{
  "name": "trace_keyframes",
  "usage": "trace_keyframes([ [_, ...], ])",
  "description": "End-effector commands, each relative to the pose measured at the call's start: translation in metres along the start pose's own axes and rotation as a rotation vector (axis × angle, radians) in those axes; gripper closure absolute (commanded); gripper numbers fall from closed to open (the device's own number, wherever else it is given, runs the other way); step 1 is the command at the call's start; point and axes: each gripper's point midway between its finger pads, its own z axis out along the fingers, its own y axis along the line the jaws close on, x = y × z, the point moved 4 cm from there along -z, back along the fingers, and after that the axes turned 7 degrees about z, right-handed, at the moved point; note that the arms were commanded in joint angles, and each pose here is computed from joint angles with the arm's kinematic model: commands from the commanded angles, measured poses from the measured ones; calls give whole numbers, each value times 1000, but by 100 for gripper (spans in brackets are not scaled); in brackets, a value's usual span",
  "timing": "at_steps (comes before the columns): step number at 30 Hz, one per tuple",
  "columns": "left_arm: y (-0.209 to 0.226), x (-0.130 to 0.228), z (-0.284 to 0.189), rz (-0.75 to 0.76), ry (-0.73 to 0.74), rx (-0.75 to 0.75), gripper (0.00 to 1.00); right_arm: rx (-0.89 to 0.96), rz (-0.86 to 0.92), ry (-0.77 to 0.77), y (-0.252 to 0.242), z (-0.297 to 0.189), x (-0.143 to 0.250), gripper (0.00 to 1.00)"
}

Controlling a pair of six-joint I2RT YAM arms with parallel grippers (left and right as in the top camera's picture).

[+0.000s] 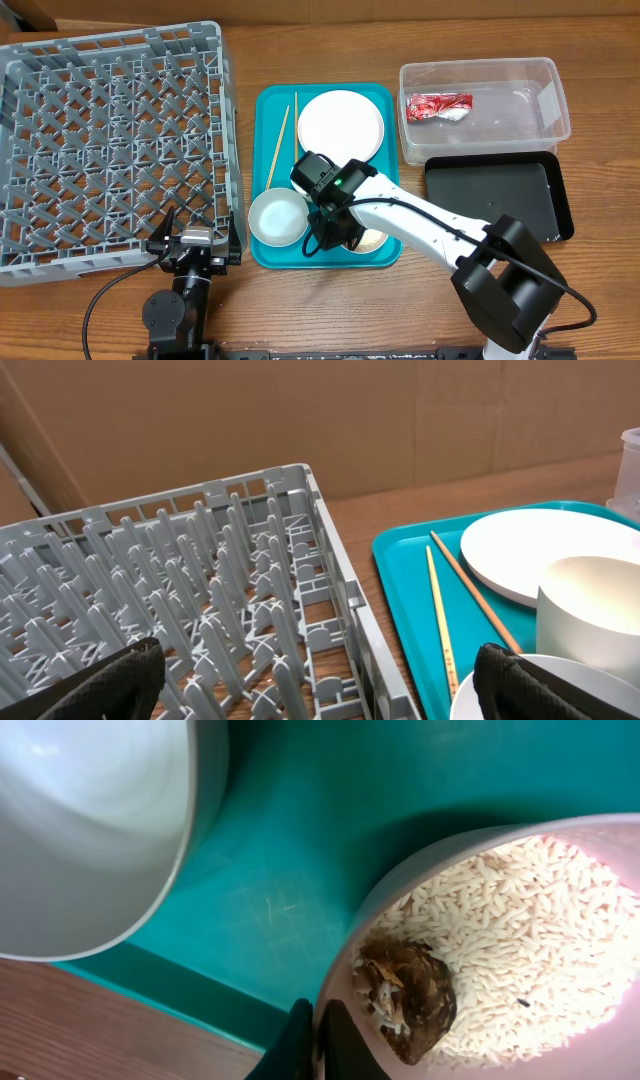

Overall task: Sort waste into correct bins and load items into the dishwasher
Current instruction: 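Lift the pink bowl over the black tray and tip out the rice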

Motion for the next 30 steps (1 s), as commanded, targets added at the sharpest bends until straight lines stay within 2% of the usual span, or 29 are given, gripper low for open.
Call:
trace_keyframes([
  [1,-1,0,0,-11,-4,0,0,-53,44,-71,9,-29,-9,96],
  [9,-1,0,0,-11,-4,0,0,-99,62,-154,5,-89,-11,96],
  [20,-1,0,0,-10,-4,0,0,-136,205,-346,-76,-175,-8,96],
  [30,-1,0,0,-11,-4,0,0,-243,272,-417,-147,-193,-25,96],
])
